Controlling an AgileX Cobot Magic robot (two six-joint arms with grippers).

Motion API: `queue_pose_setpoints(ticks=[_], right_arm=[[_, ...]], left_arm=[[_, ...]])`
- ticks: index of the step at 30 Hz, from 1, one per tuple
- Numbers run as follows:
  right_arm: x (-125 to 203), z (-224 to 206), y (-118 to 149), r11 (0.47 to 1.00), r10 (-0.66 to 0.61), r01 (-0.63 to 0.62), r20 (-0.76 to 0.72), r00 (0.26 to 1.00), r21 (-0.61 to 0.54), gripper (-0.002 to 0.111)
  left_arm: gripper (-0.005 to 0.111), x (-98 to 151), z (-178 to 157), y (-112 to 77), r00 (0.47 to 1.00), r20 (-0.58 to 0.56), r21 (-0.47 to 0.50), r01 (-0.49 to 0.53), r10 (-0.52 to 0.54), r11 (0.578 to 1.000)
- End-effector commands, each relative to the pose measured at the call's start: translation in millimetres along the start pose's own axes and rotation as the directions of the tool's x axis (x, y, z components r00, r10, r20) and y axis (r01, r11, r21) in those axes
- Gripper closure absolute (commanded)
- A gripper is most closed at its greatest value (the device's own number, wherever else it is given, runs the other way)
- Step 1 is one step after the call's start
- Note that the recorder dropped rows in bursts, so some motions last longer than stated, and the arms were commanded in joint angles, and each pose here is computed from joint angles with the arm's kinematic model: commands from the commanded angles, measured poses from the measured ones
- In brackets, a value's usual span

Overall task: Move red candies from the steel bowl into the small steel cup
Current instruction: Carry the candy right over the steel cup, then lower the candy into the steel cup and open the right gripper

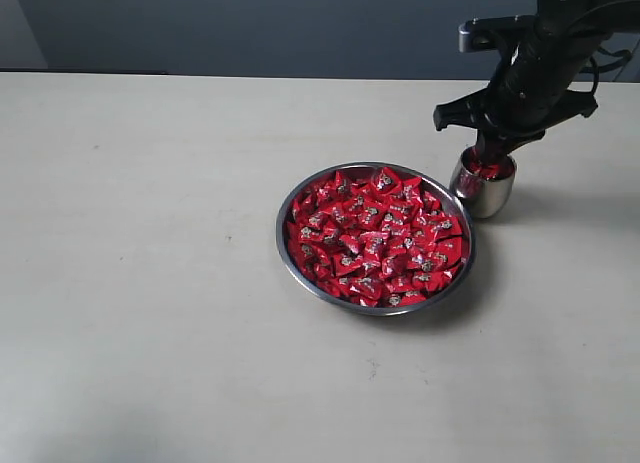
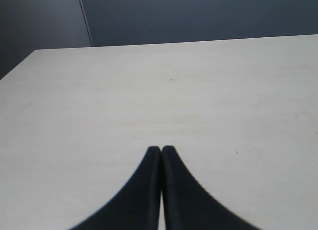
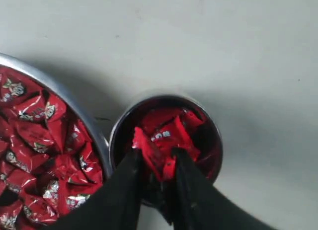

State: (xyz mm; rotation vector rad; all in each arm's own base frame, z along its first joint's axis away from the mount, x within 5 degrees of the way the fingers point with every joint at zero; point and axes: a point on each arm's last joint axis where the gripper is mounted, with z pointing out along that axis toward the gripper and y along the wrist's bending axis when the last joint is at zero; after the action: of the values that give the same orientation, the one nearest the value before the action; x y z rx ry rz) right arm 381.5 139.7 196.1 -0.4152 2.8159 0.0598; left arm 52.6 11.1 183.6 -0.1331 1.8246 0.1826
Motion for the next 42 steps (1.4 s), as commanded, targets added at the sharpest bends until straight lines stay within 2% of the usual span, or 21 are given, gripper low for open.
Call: queue_pose_setpoints(ticks=[1, 21, 23, 26, 29, 42], right_arm=[[-0.9, 7.3, -4.3, 1.0, -0.014, 0.014, -0.006, 1.0, 0.027, 0.109], [-3.2, 7.3, -4.6, 0.999, -0.023, 0.022, 0.018, 1.0, 0.03, 0.109], [-3.0, 7.3, -4.6, 0.999, -0.023, 0.022, 0.016, 1.0, 0.031, 0.104], [-2.9, 7.3, -4.6, 0.999, -0.023, 0.022, 0.014, 1.0, 0.031, 0.088], [-2.5, 7.3, -4.5, 0.999, -0.021, 0.021, 0.011, 1.0, 0.029, 0.079], [-1.3, 7.4, -3.9, 1.0, -0.014, 0.014, -0.002, 1.0, 0.023, 0.079]], left_arm=[[0.106, 0.6, 0.1, -0.3, 1.0, 0.008, 0.005, -0.002, 0.002, 1.0], [0.106, 0.6, 0.1, -0.3, 1.0, 0.008, 0.005, -0.002, 0.002, 1.0], [0.106, 0.6, 0.1, -0.3, 1.0, 0.008, 0.005, -0.002, 0.002, 1.0], [0.106, 0.6, 0.1, -0.3, 1.0, 0.008, 0.005, -0.002, 0.002, 1.0], [0.106, 0.6, 0.1, -0.3, 1.0, 0.008, 0.005, -0.002, 0.002, 1.0], [0.106, 0.6, 0.1, -0.3, 1.0, 0.008, 0.005, -0.002, 0.002, 1.0]])
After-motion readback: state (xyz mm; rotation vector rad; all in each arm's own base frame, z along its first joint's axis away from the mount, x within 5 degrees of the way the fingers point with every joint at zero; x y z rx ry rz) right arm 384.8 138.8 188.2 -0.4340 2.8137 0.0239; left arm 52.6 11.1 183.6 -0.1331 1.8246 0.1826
